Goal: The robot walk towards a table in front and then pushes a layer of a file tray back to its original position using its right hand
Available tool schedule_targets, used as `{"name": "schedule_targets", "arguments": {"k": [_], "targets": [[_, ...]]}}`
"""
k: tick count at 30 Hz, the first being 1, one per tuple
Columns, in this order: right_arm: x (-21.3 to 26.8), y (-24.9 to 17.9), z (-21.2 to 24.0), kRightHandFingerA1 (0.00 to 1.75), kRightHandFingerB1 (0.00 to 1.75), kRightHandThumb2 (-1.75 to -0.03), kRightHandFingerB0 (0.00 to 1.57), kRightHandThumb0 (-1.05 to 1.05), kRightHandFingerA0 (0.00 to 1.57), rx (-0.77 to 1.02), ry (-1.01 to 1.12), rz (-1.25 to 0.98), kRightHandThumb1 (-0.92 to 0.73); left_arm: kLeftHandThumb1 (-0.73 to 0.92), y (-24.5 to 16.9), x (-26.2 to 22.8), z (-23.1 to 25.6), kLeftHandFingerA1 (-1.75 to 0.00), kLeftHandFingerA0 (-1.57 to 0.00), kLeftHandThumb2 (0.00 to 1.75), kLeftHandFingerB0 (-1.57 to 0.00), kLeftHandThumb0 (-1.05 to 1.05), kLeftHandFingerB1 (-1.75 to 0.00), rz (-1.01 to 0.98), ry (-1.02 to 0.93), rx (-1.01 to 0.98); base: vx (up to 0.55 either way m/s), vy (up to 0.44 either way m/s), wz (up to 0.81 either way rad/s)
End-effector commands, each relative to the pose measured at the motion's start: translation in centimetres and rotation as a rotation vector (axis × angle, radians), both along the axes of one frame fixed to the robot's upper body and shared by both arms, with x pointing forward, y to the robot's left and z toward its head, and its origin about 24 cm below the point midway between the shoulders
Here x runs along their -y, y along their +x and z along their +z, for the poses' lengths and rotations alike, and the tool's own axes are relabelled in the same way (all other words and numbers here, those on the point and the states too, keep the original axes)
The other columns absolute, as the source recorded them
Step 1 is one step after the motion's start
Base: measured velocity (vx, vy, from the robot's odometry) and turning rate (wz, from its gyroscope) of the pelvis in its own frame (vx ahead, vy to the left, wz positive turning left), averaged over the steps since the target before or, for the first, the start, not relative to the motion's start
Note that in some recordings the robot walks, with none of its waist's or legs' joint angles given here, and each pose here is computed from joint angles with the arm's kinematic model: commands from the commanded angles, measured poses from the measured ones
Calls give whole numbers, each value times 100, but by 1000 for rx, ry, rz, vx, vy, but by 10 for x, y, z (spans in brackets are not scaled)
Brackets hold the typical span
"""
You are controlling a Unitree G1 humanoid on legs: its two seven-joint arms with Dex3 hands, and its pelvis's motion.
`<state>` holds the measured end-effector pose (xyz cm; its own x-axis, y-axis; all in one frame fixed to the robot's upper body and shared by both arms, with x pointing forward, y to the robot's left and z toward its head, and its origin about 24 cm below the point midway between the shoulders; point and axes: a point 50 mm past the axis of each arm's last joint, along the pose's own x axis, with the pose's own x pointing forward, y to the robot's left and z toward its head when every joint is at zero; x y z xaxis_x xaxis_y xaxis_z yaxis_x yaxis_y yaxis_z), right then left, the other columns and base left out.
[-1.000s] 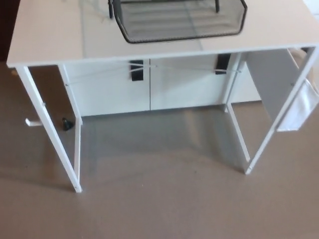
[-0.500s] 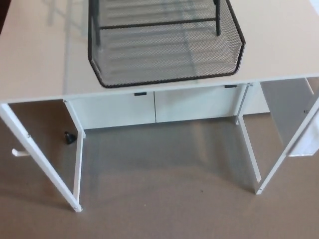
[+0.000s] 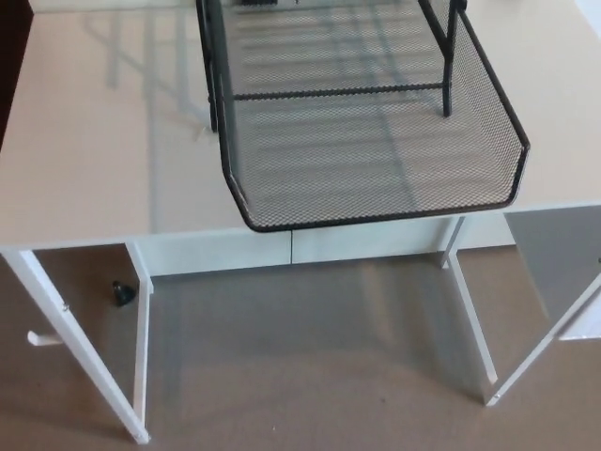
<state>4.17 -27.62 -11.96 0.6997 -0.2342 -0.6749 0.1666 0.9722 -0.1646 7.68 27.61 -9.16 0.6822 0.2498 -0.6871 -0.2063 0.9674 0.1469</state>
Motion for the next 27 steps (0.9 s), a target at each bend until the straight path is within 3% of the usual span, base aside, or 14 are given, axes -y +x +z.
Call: {"name": "schedule_targets", "arguments": {"k": [1,15,27], "targets": [[5,0,5,36,32,-61,34,-64,50,22,-47,48,-67,53,-2,-10,3,-51,-9,101,-9,-25,-51,-45,55,5,86,-100,6],[3,1,7,36,32,-61,36,-64,51,38,-24,47,-66,52,1,-12,5,-51,-7,101,-7,-26,-49,-61,47,-25,43,-48,1],[3,-6,6,36,32,-61,33,-64,50,0,-80,108,-68,54,-4,-18,-3,-51,-8,102,-8,-25,-50,-69,47,-88,32,104,2]]}}
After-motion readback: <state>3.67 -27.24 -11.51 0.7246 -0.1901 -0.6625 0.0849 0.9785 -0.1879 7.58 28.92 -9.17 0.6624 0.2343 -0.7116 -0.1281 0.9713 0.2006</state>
